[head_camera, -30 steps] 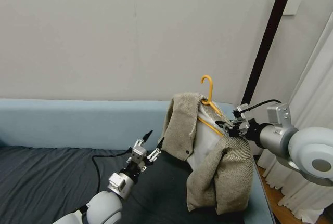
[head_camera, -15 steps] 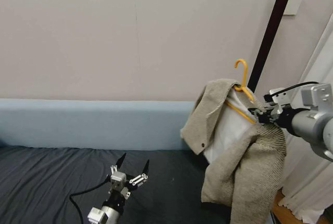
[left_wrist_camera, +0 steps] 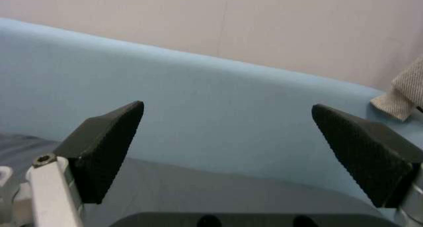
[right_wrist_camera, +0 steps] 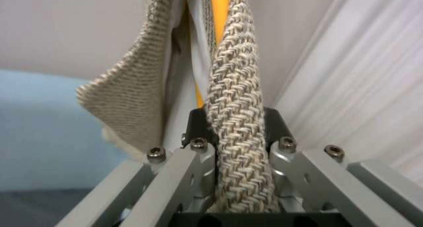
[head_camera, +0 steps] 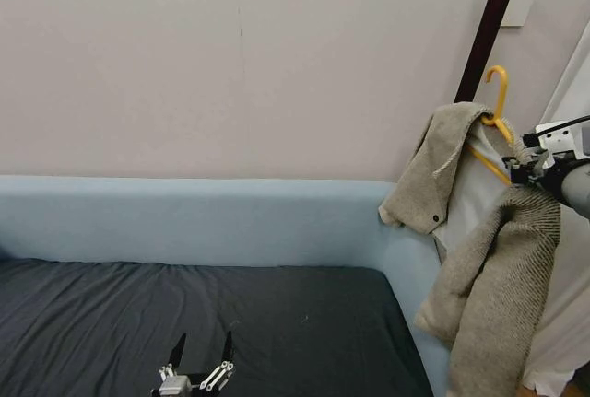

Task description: Pick up the clothes from the sofa and hang them on the clothes hanger.

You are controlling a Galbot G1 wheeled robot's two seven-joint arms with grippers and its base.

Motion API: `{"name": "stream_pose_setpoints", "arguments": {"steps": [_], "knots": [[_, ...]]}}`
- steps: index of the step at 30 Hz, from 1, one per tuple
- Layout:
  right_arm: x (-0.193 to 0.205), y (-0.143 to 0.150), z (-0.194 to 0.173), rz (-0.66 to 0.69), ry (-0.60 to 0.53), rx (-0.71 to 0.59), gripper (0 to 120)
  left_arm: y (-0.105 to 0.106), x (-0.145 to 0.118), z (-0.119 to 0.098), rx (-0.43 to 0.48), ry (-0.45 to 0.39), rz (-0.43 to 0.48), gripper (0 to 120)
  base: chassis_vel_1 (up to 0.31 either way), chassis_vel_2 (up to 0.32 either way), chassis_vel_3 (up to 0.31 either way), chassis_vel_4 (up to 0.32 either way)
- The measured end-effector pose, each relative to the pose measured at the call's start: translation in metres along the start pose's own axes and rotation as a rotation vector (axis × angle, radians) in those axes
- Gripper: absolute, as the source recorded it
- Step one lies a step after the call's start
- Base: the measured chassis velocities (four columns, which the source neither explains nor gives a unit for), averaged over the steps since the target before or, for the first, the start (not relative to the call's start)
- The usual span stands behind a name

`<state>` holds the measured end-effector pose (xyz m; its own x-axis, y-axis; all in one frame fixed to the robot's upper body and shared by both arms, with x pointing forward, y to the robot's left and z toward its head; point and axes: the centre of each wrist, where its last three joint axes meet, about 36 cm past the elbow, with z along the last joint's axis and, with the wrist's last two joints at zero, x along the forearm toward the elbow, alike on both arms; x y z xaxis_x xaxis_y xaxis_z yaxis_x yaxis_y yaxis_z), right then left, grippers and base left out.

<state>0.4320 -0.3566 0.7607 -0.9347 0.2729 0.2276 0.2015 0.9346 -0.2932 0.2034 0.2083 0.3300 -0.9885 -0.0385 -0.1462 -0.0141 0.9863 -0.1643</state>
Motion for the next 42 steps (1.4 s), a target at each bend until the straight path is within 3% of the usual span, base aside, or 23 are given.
{"name": "stream_pose_setpoints", "arguments": {"steps": [9, 13, 16, 27, 37, 42], "knots": [[-0.029, -0.03, -0.002, 0.131, 0.006, -0.034, 9, -0.009, 0.008, -0.002, 0.005, -0.017, -0.013, 100, 0.0, 0.0, 0.0, 0.0], [-0.061, -0.048, 0.01, 0.214, 0.017, -0.025, 9, -0.011, 0.006, -0.001, 0.003, -0.019, -0.003, 100, 0.0, 0.0, 0.0, 0.0], [-0.096, -0.061, 0.028, 0.293, -0.077, 0.03, 9, -0.015, 0.003, 0.002, 0.01, -0.012, 0.01, 100, 0.0, 0.0, 0.0, 0.0], [-0.146, -0.062, 0.052, 0.271, -0.221, 0.025, 8, -0.027, 0.003, 0.009, 0.027, 0.021, 0.039, 100, 0.0, 0.0, 0.0, 0.0], [-0.182, -0.062, 0.037, 0.305, -0.32, 0.075, 8, -0.035, 0.007, 0.009, 0.042, 0.028, 0.031, 100, 0.0, 0.0, 0.0, 0.0], [-0.195, -0.049, 0.011, 0.297, -0.365, 0.125, 8, -0.036, 0.006, 0.008, 0.042, 0.026, 0.032, 100, 0.0, 0.0, 0.0, 0.0]]}}
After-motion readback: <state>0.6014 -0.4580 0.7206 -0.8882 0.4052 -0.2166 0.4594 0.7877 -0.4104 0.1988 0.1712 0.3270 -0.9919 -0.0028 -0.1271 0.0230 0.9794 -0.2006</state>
